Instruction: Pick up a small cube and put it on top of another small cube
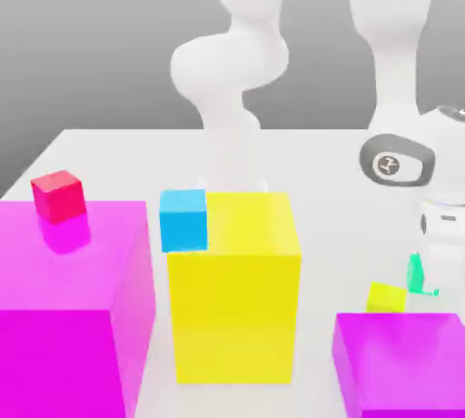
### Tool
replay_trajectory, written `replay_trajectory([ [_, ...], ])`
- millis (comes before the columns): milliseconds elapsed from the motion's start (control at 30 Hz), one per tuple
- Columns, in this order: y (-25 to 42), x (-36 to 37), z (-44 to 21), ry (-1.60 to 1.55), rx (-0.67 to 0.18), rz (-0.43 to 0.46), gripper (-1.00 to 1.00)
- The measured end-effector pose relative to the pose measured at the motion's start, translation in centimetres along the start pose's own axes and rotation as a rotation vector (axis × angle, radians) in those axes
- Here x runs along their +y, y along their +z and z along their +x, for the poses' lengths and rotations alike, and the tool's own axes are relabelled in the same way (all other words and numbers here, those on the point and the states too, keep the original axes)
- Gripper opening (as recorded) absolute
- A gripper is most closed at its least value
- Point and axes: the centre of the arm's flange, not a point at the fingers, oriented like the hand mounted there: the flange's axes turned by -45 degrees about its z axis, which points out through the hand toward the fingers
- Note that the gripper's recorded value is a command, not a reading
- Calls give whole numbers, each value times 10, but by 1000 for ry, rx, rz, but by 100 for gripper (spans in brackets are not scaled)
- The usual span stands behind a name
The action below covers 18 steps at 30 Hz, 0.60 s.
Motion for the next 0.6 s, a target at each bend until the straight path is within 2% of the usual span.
replay_trajectory([
  [100, 0, 0, 0, -1, 0, 0, -100],
  [300, -57, 1, 0, 1, -1, -2, -100],
  [600, -179, 175, -88, 213, -19, -34, -100],
])
